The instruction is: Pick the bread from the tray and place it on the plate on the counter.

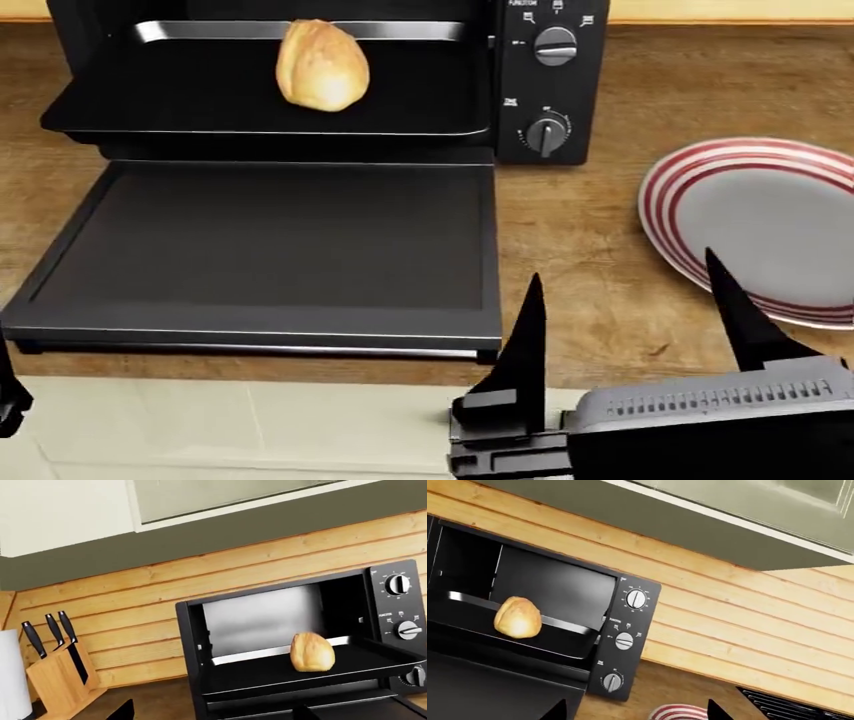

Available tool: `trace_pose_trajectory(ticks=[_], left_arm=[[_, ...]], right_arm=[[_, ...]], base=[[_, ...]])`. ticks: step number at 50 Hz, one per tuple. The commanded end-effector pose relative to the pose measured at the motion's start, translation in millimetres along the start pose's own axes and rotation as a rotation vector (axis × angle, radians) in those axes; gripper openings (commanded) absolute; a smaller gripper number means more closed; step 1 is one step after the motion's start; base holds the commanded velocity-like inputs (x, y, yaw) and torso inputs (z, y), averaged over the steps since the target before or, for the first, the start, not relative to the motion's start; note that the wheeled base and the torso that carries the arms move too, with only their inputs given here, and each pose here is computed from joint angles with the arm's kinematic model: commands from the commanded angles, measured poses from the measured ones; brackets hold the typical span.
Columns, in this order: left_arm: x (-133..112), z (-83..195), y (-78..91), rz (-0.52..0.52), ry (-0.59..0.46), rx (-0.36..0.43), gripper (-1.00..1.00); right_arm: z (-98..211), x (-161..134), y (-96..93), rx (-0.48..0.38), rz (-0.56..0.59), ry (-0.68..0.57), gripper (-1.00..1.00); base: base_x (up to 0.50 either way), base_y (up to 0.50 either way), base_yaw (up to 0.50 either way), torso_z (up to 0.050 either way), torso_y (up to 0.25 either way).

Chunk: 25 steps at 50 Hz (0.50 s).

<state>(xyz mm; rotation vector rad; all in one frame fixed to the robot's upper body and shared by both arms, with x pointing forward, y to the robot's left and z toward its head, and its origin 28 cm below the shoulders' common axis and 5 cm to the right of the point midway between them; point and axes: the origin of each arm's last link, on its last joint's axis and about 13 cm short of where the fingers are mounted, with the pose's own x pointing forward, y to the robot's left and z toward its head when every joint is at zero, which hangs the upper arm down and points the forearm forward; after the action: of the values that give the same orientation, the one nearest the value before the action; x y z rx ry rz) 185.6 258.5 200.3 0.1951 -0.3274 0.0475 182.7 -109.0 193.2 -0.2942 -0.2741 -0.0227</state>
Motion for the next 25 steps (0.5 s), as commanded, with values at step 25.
trace_pose_trajectory(ticks=[25], left_arm=[[6,33,7.8,0.008,-0.078,0.055,1.00]], right_arm=[[27,-11,-10.7,-0.026,-0.008,-0.019,1.00]], base=[[0.36,0.00,0.00,0.050,0.013]])
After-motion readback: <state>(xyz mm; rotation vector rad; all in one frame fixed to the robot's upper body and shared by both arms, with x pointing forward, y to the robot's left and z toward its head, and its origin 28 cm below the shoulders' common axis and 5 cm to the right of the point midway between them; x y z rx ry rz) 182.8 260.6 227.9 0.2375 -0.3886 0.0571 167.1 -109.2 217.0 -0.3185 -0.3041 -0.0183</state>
